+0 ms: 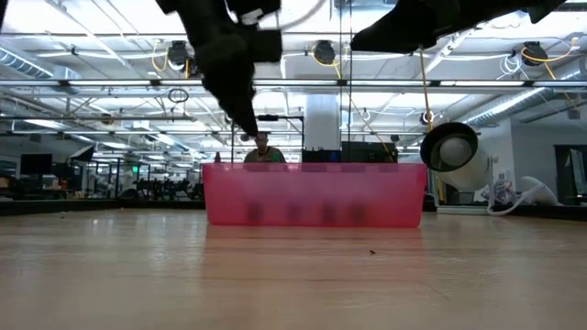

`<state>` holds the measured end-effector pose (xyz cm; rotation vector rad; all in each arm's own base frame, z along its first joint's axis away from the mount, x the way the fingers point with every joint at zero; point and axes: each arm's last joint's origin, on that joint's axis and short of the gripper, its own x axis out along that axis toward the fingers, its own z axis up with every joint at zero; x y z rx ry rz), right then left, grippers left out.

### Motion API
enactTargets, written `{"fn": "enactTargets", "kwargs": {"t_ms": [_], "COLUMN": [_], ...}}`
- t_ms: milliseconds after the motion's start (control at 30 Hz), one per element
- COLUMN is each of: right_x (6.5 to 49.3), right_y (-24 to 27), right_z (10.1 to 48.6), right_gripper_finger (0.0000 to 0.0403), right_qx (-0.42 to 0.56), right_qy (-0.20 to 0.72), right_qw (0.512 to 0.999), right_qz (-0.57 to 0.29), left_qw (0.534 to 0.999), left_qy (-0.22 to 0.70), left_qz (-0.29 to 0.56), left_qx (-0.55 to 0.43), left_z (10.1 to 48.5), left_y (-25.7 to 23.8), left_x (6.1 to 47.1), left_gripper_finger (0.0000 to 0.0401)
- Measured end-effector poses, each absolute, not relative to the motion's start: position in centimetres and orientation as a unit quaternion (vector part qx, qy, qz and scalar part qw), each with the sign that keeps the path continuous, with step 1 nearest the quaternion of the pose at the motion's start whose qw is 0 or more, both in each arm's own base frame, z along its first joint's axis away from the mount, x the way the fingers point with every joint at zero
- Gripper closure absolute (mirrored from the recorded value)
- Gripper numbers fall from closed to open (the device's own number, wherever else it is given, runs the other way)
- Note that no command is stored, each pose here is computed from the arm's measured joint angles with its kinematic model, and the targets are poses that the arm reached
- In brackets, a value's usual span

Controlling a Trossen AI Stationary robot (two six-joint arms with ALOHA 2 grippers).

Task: Pick & Place food coloring
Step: Put the large purple food coloring bottle into the red bin

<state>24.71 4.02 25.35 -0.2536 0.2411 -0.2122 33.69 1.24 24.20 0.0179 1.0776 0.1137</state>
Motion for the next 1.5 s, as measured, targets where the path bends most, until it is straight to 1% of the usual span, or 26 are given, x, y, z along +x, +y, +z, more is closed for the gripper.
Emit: {"fn": "enactTargets", "kwargs": {"t_ms": [100,200,300,400,533,700,833,1100,1267,1367,1500], "right_x": [24.0,23.3,22.7,22.3,21.9,20.9,20.3,20.3,20.4,20.4,20.4], "right_y": [4.0,3.9,3.8,3.7,3.6,3.3,3.2,3.2,3.2,3.2,3.2], "right_z": [25.6,26.1,26.4,26.6,27.1,28.2,28.3,27.9,27.9,27.9,27.0], "right_gripper_finger": [0.0272,0.0273,0.0272,0.0271,0.0271,0.0271,0.0271,0.0271,0.0271,0.0271,0.0271], "right_qx": [-0.116,-0.093,-0.079,-0.083,-0.102,-0.091,-0.079,-0.073,-0.073,-0.073,-0.07], "right_qy": [0.129,0.131,0.134,0.136,0.125,0.103,0.11,0.124,0.125,0.123,0.114], "right_qw": [0.979,0.981,0.982,0.981,0.981,0.985,0.985,0.984,0.984,0.984,0.985], "right_qz": [-0.103,-0.105,-0.107,-0.106,-0.106,-0.109,-0.108,-0.109,-0.109,-0.109,-0.109], "left_qw": [0.863,0.851,0.837,0.83,0.806,0.785,0.778,0.757,0.754,0.763,0.761], "left_qy": [0.497,0.496,0.488,0.467,0.477,0.497,0.511,0.552,0.565,0.552,0.556], "left_qz": [0.085,0.162,0.238,0.304,0.345,0.354,0.326,0.311,0.294,0.298,0.294], "left_qx": [0.03,0.063,0.07,0.013,-0.058,-0.111,-0.165,-0.159,-0.159,-0.157,-0.158], "left_z": [26.6,28.6,30.0,30.9,30.8,29.5,27.8,24.3,23.3,23.1,22.3], "left_y": [1.9,3.2,5.2,8.2,12.6,16.9,18.7,19.8,19.8,20.1,20.3], "left_x": [31.7,29.4,27.6,26.6,25.2,24.2,24.3,26.3,26.8,27.3,27.7], "left_gripper_finger": [0.0121,0.0117,0.0118,0.0121,0.0121,0.0121,0.0121,0.0121,0.0121,0.0121,0.0121]}}
